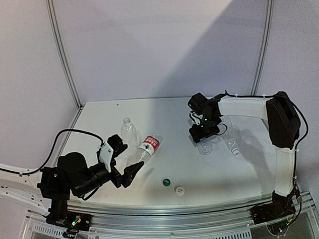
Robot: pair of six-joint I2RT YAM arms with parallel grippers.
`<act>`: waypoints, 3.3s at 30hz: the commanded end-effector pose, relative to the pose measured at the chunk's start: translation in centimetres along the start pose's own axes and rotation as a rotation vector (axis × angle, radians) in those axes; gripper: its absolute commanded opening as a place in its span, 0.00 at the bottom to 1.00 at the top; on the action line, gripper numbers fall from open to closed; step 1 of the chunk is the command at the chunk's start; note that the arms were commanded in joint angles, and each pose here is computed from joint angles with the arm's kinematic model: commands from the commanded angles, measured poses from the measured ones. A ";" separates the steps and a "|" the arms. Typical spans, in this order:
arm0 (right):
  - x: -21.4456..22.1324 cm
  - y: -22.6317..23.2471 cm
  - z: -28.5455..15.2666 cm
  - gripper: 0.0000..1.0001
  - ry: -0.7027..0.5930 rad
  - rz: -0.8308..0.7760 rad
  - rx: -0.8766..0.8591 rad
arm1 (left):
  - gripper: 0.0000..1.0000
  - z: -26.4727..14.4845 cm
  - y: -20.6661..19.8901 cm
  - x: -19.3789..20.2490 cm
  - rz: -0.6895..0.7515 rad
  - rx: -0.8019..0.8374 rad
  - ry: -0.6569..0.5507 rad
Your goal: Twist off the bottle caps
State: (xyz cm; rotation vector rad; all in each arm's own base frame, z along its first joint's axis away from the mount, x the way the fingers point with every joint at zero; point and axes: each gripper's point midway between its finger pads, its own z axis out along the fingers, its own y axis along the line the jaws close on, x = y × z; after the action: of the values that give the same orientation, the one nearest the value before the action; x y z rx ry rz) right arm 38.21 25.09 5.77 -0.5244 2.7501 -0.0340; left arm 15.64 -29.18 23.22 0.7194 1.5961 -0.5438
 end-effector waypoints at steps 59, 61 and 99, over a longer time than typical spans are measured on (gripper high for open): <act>11.6 21.9 -22.9 0.54 -0.836 -0.375 -0.627 | 0.81 5.8 -3.1 -4.5 -0.571 0.095 -0.250; 11.8 22.0 -22.9 0.55 -0.833 -0.378 -0.629 | 0.75 5.9 -3.5 -4.7 -0.565 0.119 -0.255; 11.3 23.7 -22.8 0.58 -0.854 -0.389 -0.626 | 0.78 7.5 -5.0 -3.5 -0.467 0.142 -0.123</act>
State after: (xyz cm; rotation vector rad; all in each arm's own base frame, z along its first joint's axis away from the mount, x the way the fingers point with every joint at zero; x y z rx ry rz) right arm 12.56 41.81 20.15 -0.9820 1.7881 0.7451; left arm 16.92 -38.58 25.93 0.4063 1.6039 -1.0593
